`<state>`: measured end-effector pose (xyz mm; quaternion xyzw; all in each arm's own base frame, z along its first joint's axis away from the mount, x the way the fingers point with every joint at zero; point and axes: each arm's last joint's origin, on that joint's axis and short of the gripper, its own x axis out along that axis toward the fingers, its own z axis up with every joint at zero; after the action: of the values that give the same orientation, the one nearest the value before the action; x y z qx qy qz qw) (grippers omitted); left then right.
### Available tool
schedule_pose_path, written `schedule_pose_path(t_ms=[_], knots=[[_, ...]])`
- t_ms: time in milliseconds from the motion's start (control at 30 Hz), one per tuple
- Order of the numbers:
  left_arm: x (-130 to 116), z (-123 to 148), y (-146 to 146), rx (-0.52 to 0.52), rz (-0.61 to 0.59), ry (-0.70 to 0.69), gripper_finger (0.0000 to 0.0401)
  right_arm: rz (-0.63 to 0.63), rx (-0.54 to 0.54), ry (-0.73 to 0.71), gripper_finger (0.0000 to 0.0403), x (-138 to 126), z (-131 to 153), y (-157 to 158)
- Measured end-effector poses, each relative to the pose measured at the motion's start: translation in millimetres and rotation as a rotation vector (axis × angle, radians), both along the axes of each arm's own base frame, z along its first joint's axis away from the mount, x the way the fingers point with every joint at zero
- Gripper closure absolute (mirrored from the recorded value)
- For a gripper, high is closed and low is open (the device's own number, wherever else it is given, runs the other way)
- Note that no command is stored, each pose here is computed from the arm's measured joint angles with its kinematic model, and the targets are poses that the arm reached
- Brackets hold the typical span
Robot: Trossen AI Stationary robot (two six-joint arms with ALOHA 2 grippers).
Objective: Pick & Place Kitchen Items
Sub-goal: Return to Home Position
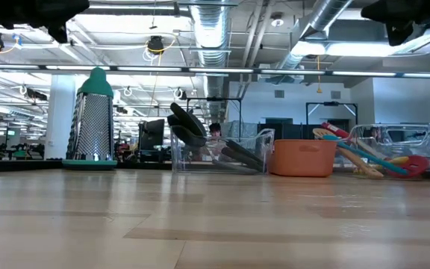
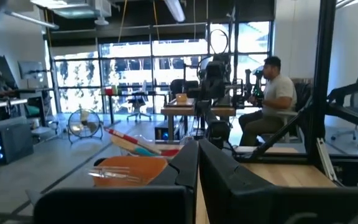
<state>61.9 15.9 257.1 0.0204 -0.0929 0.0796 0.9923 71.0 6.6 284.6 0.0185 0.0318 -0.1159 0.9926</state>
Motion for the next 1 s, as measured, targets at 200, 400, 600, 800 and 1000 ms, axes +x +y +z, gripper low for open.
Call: schedule_pose_path(t_ms=[200, 400, 600, 800, 1000], knots=[[0, -1, 0, -0.003, -0.008, 0.008, 0.0400, 0.051, 0.030, -0.078, 0.0403, -10, -16, -1], [0, -1, 0, -0.003, -0.009, 0.006, 0.0400, 0.099, 0.050, -0.121, 0.0403, -9, -38, 1], [0, -1, -3, 0.013, -0.113, 0.012, 0.0400, 0.072, 0.033, -0.143, 0.0403, -5, -43, 2], [6, -12, -2, -0.023, -0.124, 0.042, 0.0400, 0.074, 0.014, -0.170, 0.0403, 2, -54, 5], [14, -34, 1, -0.065, -0.126, 0.100, 0.0400, 0.076, 0.038, -0.132, 0.0403, 13, -84, 9]])
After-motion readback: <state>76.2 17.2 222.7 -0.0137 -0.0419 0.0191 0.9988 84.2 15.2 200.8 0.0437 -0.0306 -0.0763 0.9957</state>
